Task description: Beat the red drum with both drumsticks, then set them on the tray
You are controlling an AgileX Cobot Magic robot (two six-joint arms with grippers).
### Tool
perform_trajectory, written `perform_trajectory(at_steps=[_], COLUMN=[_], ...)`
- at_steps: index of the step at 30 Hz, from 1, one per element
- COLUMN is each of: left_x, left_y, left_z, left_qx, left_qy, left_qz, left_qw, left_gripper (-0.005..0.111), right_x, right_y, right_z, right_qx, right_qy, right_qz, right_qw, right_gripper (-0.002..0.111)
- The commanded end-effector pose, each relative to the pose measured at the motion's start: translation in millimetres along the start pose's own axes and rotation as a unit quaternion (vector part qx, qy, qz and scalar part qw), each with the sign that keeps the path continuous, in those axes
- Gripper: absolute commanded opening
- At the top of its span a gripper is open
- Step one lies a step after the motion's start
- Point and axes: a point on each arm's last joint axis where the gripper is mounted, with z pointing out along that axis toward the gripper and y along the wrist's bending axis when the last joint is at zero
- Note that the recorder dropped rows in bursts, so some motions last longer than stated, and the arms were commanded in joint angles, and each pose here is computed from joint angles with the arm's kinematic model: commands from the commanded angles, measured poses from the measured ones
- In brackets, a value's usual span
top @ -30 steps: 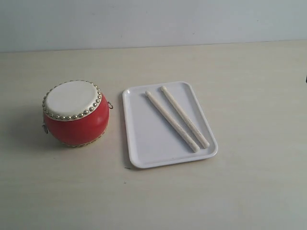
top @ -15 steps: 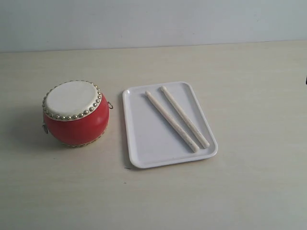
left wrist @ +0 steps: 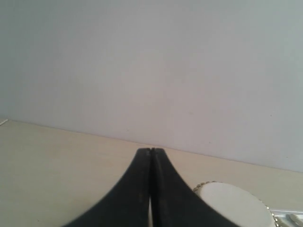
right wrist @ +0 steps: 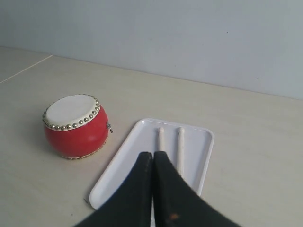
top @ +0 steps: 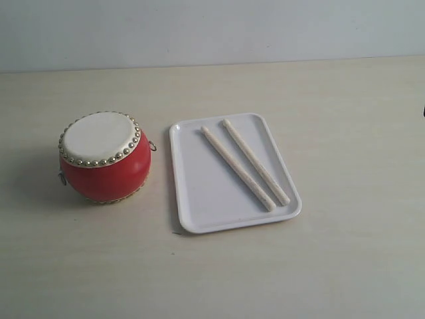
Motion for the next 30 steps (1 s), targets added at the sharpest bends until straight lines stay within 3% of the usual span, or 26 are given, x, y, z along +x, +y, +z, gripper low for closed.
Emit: perform_trajectory(at_steps=[1, 3, 6, 30], left_x=[0.1, 1.6, 7.9, 7.7], left_y=[0.5, 0.8, 4.6, 4.4], left_z=[-0.3, -0.3, -0.6, -0.6], left_qx=[-0.002, -0.003, -0.022, -0.021], left_qy=[-0.005, 0.004, 0.039, 0.038], left_qz=[0.042, 0.069, 0.063, 0.064], left_qw=[0.999, 0.998, 0.997, 0.997], left_gripper=[0.000, 0.000, 0.000, 0.000], right_x=[-0.4, -0.4, -0.4, -0.3], right_y=[-0.4, -0.4, -0.4, -0.5], right_z=[0.1, 0.1, 0.1, 0.1], right_qx=[0.002, 0.002, 0.002, 0.002], right_qy=[-0.007, -0.007, -0.007, -0.007], right_qz=[0.001, 0.001, 0.001, 0.000], right_qw=[1.000, 1.000, 1.000, 1.000], right_gripper=[0.000, 0.000, 0.000, 0.000])
